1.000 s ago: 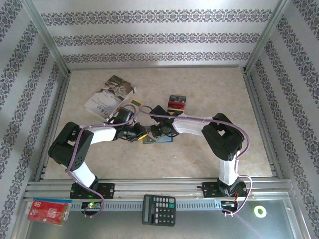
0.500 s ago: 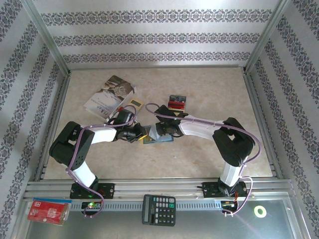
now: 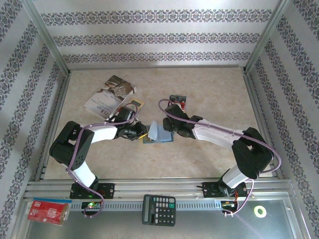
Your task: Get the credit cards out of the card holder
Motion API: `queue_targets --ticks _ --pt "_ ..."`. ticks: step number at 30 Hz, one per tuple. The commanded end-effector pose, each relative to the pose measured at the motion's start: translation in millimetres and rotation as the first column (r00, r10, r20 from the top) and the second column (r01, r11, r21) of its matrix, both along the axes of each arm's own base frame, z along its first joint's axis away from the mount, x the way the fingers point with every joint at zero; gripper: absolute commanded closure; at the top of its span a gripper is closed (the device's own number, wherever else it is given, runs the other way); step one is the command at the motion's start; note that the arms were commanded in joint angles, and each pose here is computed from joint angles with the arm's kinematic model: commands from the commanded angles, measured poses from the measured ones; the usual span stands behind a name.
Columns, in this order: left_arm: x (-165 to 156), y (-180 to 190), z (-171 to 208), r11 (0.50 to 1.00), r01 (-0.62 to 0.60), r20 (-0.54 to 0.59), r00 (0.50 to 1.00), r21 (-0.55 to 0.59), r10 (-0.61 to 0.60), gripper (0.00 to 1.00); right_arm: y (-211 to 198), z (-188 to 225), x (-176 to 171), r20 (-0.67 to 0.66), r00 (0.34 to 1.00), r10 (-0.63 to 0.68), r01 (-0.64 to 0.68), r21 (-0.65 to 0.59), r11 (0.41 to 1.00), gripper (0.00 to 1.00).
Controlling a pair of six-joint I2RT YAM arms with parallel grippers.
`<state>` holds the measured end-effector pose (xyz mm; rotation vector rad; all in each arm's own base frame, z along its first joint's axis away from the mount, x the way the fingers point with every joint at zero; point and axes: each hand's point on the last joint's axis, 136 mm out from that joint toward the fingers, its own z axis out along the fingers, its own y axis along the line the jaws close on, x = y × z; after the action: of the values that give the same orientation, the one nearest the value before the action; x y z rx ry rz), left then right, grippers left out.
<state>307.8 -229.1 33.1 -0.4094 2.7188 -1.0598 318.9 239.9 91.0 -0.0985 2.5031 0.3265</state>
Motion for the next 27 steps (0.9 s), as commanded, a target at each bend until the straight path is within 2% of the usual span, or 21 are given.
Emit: queue_targets --ticks 1,6,9,15,20,27 --pt "-4 -15 10 0.999 0.054 0.032 0.998 -0.002 -0.053 0.82 -4 3 3 0.003 0.999 -0.039 0.039 0.057 0.998 0.58" --pt "-2 -35 20 0.996 0.088 0.061 0.994 -0.026 -0.087 0.8 -2 16 5 0.037 0.999 -0.032 0.026 0.14 0.99 0.56" --pt "2 -51 25 0.993 0.115 0.08 0.99 -0.038 -0.112 0.79 -9 22 6 0.04 0.999 -0.033 0.027 0.156 0.987 0.47" --pt "11 -72 17 0.989 0.148 0.078 0.986 -0.01 -0.146 0.77 -15 31 7 0.057 0.998 -0.04 0.027 0.224 0.974 0.48" --pt "14 -70 8 0.989 0.143 0.046 0.988 0.032 -0.145 0.76 -17 33 6 0.052 0.998 -0.041 0.028 0.233 0.972 0.48" --pt "25 -44 51 0.993 0.085 0.142 0.985 0.077 -0.095 0.72 0 28 5 0.021 0.999 0.029 -0.033 0.261 0.965 0.48"
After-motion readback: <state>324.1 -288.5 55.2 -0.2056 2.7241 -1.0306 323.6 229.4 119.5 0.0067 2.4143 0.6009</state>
